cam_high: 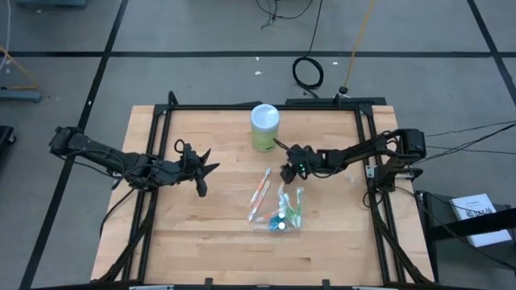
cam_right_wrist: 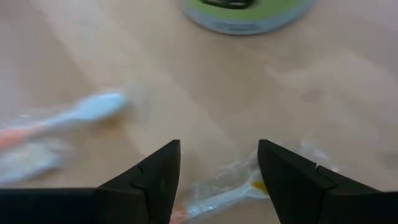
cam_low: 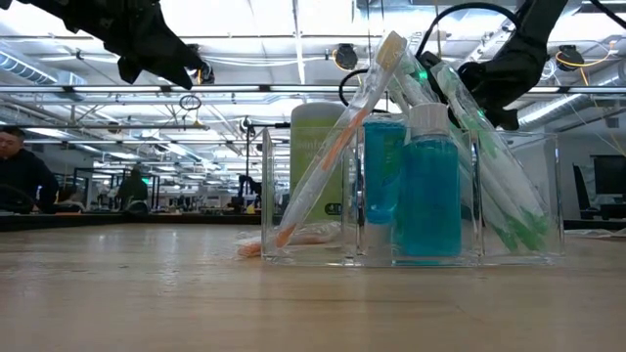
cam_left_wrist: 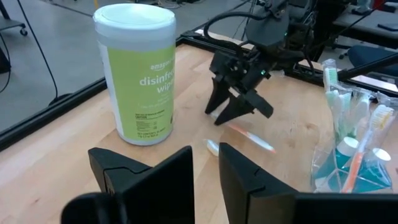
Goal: Pick & Place toothbrushing station
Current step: Put the orange toothbrush into the left section of the transparent organizer
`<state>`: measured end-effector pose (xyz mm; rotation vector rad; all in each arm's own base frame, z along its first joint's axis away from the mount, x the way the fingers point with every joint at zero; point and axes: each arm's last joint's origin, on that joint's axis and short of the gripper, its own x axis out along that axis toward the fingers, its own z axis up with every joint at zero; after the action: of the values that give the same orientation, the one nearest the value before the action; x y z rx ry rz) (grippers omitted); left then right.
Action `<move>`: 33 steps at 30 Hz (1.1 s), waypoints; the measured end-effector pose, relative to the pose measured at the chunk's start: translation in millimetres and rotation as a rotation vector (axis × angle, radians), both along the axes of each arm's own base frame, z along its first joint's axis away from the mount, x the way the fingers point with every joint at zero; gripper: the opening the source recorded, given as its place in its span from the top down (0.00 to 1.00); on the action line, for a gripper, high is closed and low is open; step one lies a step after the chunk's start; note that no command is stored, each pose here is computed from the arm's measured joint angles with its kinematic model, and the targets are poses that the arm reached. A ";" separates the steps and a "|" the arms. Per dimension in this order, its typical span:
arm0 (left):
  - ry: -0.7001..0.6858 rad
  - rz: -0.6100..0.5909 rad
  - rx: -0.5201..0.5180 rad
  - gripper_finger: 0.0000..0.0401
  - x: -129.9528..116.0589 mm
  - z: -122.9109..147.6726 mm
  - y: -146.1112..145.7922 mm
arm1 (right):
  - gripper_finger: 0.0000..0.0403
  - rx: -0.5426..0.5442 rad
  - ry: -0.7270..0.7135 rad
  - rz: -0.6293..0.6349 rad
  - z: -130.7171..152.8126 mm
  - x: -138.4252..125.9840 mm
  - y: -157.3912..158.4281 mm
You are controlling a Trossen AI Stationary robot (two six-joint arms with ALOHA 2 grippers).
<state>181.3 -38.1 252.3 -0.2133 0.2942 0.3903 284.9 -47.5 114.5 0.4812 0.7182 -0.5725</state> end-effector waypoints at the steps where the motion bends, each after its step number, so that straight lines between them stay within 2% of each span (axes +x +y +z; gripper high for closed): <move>1: -0.001 0.001 -0.002 0.98 0.0 0.0 0.0 | 0.48 -0.024 0.020 0.004 0.8 -1.8 -1.0; 5: -0.001 0.001 -0.002 0.98 0.0 0.0 0.0 | 0.48 -0.101 0.139 -0.025 6.2 -15.0 -7.0; 10: -0.001 0.002 -0.005 1.00 0.0 -0.1 0.0 | 0.50 -0.112 0.239 -0.071 21.8 -35.1 -10.6; 12: -0.001 0.002 -0.005 0.99 0.0 -0.1 0.0 | 0.51 -0.111 0.231 -0.071 31.5 -40.8 -9.9; 17: -0.004 0.004 -0.011 0.98 0.0 0.0 0.0 | 0.53 -0.100 0.108 -0.085 58.0 -47.5 -9.2; 19: -0.006 0.006 -0.016 0.99 0.0 0.0 0.0 | 0.53 -0.066 0.095 -0.093 59.7 -49.4 -11.2; 22: -0.007 0.007 -0.019 1.00 0.0 0.0 0.0 | 0.53 0.064 0.074 -0.063 56.4 -49.1 -14.8; 25: -0.018 0.016 -0.044 0.98 0.0 0.1 0.0 | 0.53 0.140 0.159 -0.086 45.1 -53.4 -17.9; 28: -0.028 0.026 -0.070 0.97 0.0 0.1 0.0 | 0.53 0.154 0.256 -0.160 38.7 -63.9 -24.5; 33: -0.026 0.024 -0.066 0.98 0.0 0.1 0.0 | 0.53 0.134 0.167 -0.204 47.0 -63.0 -36.1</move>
<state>181.4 -38.1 252.4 -0.2866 0.2791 0.4018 221.9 -83.6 161.6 0.6410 0.8763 -0.7649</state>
